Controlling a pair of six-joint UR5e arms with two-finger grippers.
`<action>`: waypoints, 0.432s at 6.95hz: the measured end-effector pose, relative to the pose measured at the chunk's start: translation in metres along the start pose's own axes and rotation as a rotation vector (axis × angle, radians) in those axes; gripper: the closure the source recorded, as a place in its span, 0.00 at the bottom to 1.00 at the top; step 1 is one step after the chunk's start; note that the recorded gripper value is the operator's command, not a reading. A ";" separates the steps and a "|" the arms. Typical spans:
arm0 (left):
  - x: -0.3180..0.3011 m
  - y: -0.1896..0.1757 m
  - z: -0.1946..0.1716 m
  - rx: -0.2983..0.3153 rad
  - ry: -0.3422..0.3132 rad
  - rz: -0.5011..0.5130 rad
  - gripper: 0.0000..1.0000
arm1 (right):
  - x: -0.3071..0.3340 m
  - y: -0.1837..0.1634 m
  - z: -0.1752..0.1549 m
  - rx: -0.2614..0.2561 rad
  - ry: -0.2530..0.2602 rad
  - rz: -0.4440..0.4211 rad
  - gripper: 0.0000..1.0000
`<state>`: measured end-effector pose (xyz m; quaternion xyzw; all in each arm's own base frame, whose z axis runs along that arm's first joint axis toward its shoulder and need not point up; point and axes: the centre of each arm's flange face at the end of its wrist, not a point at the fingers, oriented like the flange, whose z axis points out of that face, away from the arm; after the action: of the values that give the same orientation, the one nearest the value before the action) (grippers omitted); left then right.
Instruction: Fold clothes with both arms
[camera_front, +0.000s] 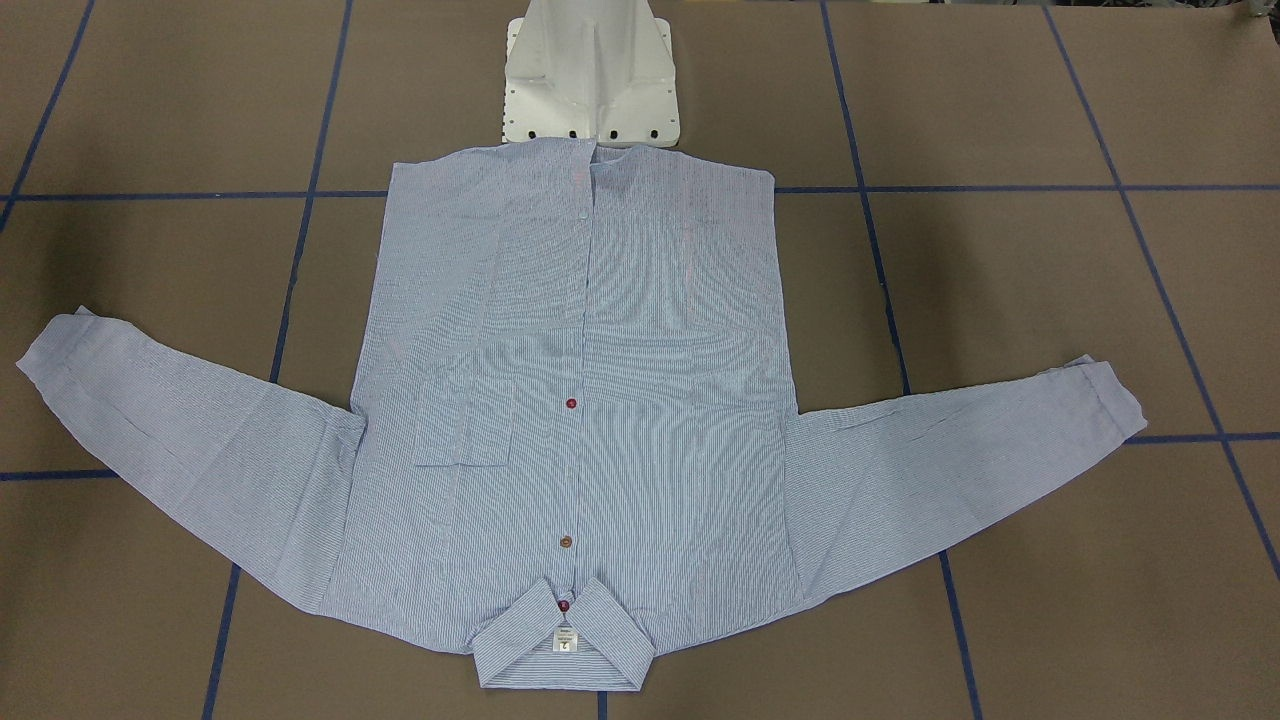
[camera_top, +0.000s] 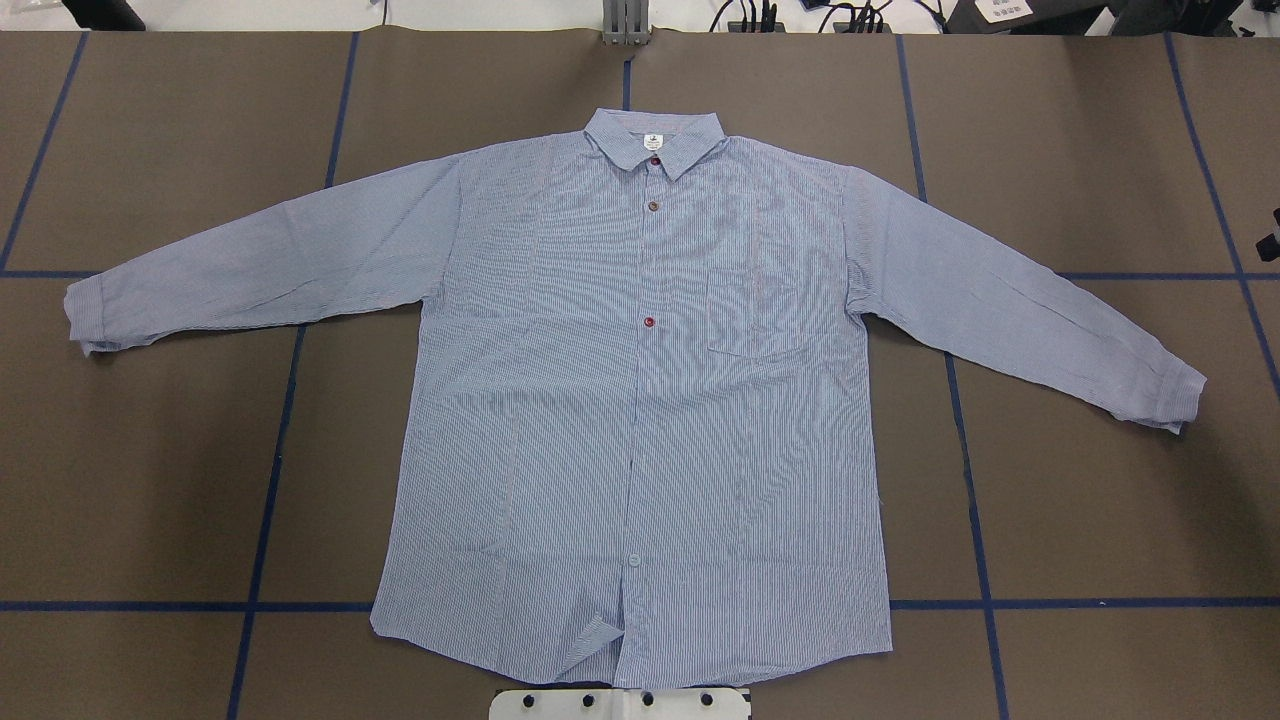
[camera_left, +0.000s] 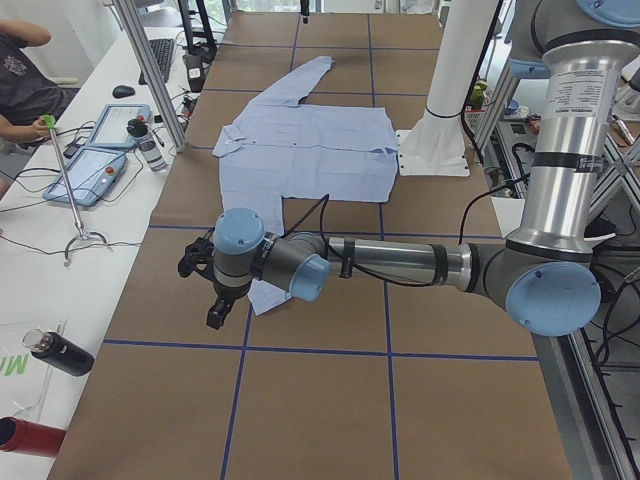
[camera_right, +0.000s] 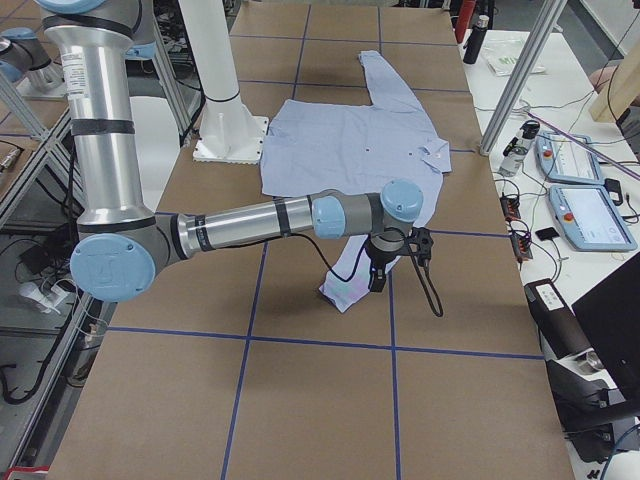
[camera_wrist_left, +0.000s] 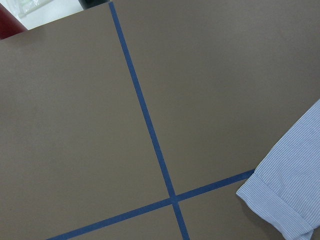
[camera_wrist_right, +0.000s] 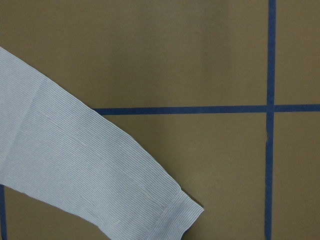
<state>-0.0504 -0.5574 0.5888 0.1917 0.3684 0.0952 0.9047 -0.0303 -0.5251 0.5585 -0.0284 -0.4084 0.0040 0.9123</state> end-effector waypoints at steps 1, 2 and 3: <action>0.001 -0.002 -0.001 0.001 0.006 0.001 0.01 | 0.002 0.009 -0.001 0.001 -0.004 0.001 0.00; 0.001 -0.001 -0.003 0.003 0.008 0.003 0.01 | 0.002 0.025 -0.004 0.004 -0.012 -0.001 0.00; 0.003 0.001 -0.005 0.005 0.008 0.002 0.01 | 0.002 0.033 -0.006 0.006 -0.015 -0.002 0.00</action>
<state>-0.0520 -0.5538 0.5840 0.1937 0.3722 0.0960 0.9026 -0.0241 -0.4919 0.5546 -0.0254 -0.4151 0.0045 0.9094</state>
